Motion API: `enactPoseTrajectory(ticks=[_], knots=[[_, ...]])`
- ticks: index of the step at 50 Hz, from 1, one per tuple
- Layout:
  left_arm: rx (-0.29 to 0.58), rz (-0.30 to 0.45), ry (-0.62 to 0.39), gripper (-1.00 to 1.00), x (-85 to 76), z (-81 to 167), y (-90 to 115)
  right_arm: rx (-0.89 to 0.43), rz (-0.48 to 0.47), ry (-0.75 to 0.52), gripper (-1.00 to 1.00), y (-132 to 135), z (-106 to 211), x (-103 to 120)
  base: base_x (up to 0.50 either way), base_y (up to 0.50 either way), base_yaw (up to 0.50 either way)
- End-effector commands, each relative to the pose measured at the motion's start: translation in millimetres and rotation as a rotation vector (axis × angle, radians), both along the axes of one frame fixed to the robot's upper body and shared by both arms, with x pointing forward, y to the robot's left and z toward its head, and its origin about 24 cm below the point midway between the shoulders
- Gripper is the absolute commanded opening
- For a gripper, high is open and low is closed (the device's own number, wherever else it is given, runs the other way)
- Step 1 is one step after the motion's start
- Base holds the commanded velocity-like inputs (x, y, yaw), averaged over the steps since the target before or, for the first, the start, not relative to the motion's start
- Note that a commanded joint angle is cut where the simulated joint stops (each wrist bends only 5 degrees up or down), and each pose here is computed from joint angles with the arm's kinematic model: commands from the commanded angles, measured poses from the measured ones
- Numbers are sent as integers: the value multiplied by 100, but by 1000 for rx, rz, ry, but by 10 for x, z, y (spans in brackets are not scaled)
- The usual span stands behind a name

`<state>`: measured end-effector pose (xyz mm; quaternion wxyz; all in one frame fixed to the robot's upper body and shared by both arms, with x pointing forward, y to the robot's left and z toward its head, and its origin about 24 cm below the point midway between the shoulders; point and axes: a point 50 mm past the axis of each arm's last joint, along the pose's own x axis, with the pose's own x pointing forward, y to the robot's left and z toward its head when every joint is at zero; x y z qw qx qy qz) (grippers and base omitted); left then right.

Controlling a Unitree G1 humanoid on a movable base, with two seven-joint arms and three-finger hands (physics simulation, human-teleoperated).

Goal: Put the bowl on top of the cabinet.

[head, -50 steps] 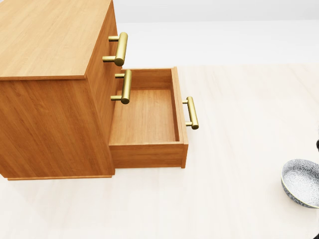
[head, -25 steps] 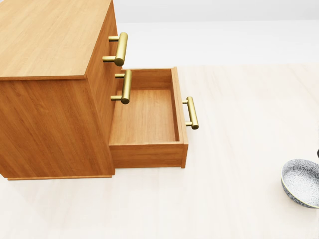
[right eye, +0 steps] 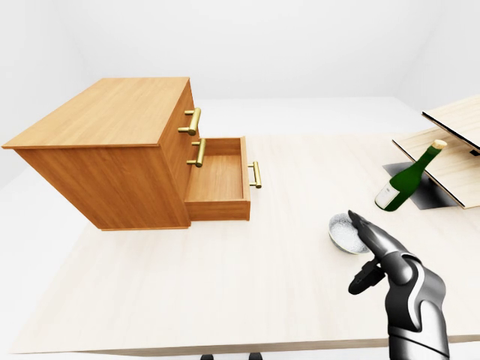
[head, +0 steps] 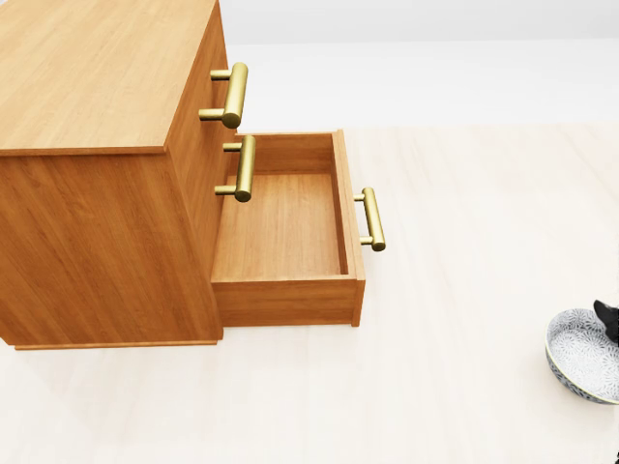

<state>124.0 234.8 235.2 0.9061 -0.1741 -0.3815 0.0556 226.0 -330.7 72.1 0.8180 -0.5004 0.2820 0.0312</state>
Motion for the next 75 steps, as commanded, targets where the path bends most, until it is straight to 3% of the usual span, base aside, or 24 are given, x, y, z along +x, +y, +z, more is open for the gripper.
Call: enactPoseTrajectory(ticks=[1,21,45,75], knots=[[0,5,-11,100,1,1,-4,-32,20,36,99,40,-40,43,0,0,0],[3,-7,20,100,1,-17,-5,-27,11,110,99,16,-190,43,0,0,0],[4,27,-44,100,-16,7,10,-64,32,139,98,37,-192,145,0,0,0],[7,28,-43,100,-16,5,8,-47,28,164,99,25,-258,121,0,0,0]])
